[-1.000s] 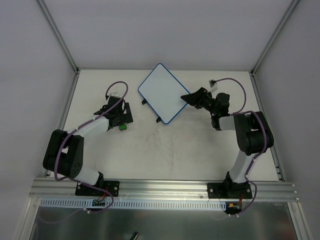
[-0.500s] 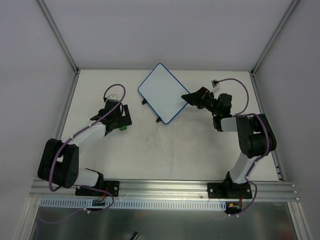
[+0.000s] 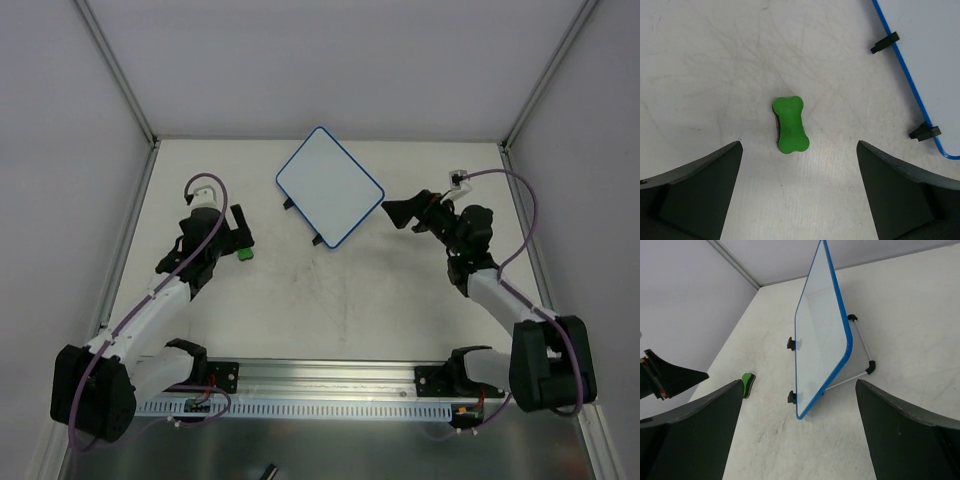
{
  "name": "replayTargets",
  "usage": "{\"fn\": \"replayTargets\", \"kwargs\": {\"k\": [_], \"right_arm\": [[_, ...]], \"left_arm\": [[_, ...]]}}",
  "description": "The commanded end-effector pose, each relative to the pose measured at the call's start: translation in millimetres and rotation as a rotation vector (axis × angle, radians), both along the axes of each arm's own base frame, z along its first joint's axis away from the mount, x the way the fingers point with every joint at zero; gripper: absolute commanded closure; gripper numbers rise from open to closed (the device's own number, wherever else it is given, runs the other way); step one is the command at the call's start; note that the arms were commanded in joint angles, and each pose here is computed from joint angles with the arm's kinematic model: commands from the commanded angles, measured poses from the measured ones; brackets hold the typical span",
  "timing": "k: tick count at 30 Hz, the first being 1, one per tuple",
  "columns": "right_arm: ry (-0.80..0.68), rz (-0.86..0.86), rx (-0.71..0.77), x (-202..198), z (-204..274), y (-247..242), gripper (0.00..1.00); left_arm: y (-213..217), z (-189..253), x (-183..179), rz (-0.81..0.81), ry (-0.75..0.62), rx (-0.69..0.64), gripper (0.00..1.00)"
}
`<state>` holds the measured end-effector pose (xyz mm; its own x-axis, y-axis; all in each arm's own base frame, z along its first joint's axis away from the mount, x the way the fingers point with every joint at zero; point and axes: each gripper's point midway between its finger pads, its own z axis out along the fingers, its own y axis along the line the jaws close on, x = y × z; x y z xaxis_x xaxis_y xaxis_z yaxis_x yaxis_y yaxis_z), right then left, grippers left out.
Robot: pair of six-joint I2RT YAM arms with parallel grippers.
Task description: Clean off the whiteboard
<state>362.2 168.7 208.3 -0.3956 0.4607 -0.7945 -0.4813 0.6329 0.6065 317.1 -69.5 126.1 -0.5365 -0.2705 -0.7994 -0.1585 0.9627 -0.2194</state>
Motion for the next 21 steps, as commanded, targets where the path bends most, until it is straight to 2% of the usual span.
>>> {"fn": "replayTargets", "kwargs": {"k": [1,2,3,5,9,17,21], "right_arm": [[0.007,-0.12,-0.182,-18.1,-22.5,-27.7,0.01],[0.064,-0.132,-0.227,-30.0,-37.6,-30.3,0.01],[0.018,-0.178,-0.243,-36.7,-23.8,-39.1,0.01],[0.016,-0.197,-0.3,-50.7,-30.7,-46.6,0.01],[0.07,-0.258,-0.379,-76.2,-45.9,-65.9,0.01],[0.139,-0.307,-0.411,-105.6,-79.2,-82.6,0.01],[0.089,-0.324,-0.389,-113.4,-74.6,-85.9,0.01]], "left_arm": [[11.0,2.1,-11.3,0.042,-0.046,-0.012,0.01],[11.8,1.4,-14.6,0.044,-0.05,-0.016,0.01],[14.8,-0.7,-19.8,0.049,-0.057,-0.013,0.01],[16.6,-3.7,-24.5,0.043,-0.06,-0.004,0.01],[14.7,-5.9,-35.2,0.015,-0.079,-0.02,0.01],[16.8,-19.8,-56.5,0.003,-0.113,-0.054,0.01],[17.1,-16.1,-61.1,0.0,-0.17,-0.075,0.01]]}}
